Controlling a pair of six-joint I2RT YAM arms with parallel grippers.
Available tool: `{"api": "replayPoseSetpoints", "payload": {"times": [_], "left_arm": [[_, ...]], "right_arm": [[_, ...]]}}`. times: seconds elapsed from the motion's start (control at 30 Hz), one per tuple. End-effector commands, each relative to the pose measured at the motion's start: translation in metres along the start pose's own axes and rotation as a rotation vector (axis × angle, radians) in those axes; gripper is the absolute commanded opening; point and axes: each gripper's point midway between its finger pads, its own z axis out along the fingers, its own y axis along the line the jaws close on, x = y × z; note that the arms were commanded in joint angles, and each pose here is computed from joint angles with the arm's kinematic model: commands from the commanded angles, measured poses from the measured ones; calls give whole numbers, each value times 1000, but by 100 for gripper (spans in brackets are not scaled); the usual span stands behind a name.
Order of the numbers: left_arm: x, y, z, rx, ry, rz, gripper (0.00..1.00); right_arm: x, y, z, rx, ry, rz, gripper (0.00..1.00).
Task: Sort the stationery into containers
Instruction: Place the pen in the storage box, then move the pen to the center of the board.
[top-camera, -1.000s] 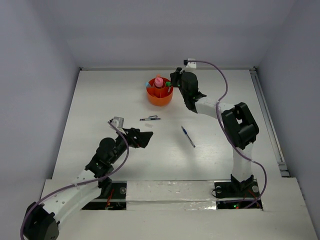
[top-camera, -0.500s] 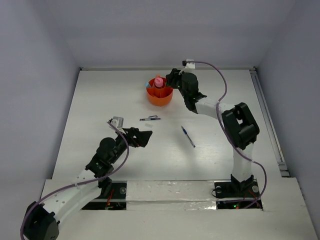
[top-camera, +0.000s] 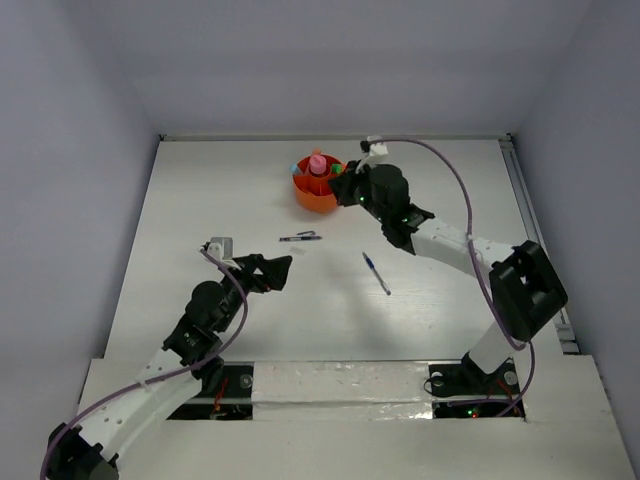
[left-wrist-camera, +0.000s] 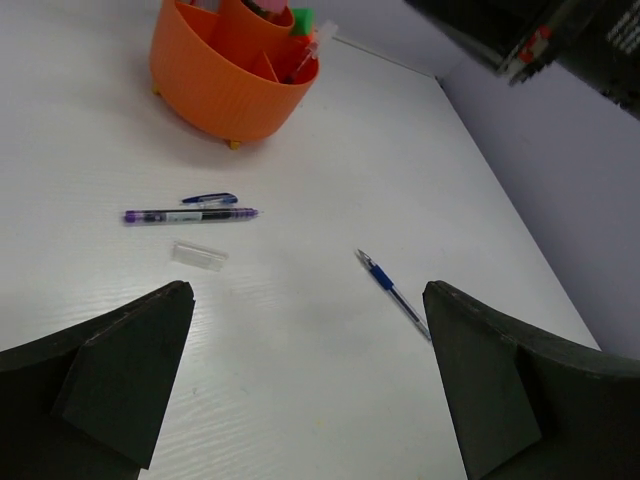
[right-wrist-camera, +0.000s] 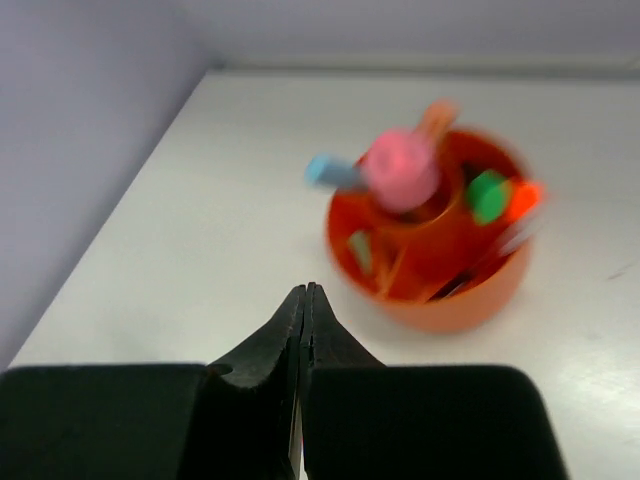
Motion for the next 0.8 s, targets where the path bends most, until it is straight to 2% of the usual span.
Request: {"api": "replayPoseSetpoints", "payload": {"times": [0.0, 0.03, 0.13, 0.17, 0.23, 0.27, 0.33, 0.4, 0.43, 0.5, 0.6, 0.63, 0.67, 0.77], "left_arm": [[-23, 6, -3, -54, -85, 11, 99], [-24, 8, -4, -64, -92, 11, 99], [-31, 15, -8, -105, -127, 5, 98], [-34, 20, -11, -131, -146, 0, 98], [-38, 25, -14, -155, -165, -8, 98], [-40, 29, -17, -179, -181, -11, 98], [-42, 32, -19, -194, -197, -18, 98], [-46, 33, -22, -199, -214, -23, 98], [-45, 34, -22, -201, -214, -23, 98], [-46, 34, -23, -203, -219, -24, 98], [-45, 34, -22, -204, -210, -22, 98], [-45, 34, -21, -203, -209, -20, 98], [-44, 33, -21, -199, -204, -19, 98], [-44, 32, -20, -192, -203, -20, 98]], "right_arm": [[86, 34, -21, -114, 285, -9, 0], [105, 43, -26, -139, 351, -21, 1], [116, 56, -27, -184, 406, -54, 10], [121, 57, -24, -190, 432, -59, 17], [126, 58, -18, -201, 460, -79, 24], [144, 59, -18, -208, 521, -85, 30], [141, 66, -7, -236, 533, -116, 34], [168, 69, -2, -249, 616, -135, 37], [160, 76, 7, -268, 601, -155, 38], [181, 73, 16, -260, 641, -163, 39], [183, 81, 31, -274, 653, -190, 39], [197, 73, 32, -259, 693, -209, 39], [189, 78, 41, -266, 676, -222, 39], [205, 66, 47, -249, 731, -280, 39]]}}
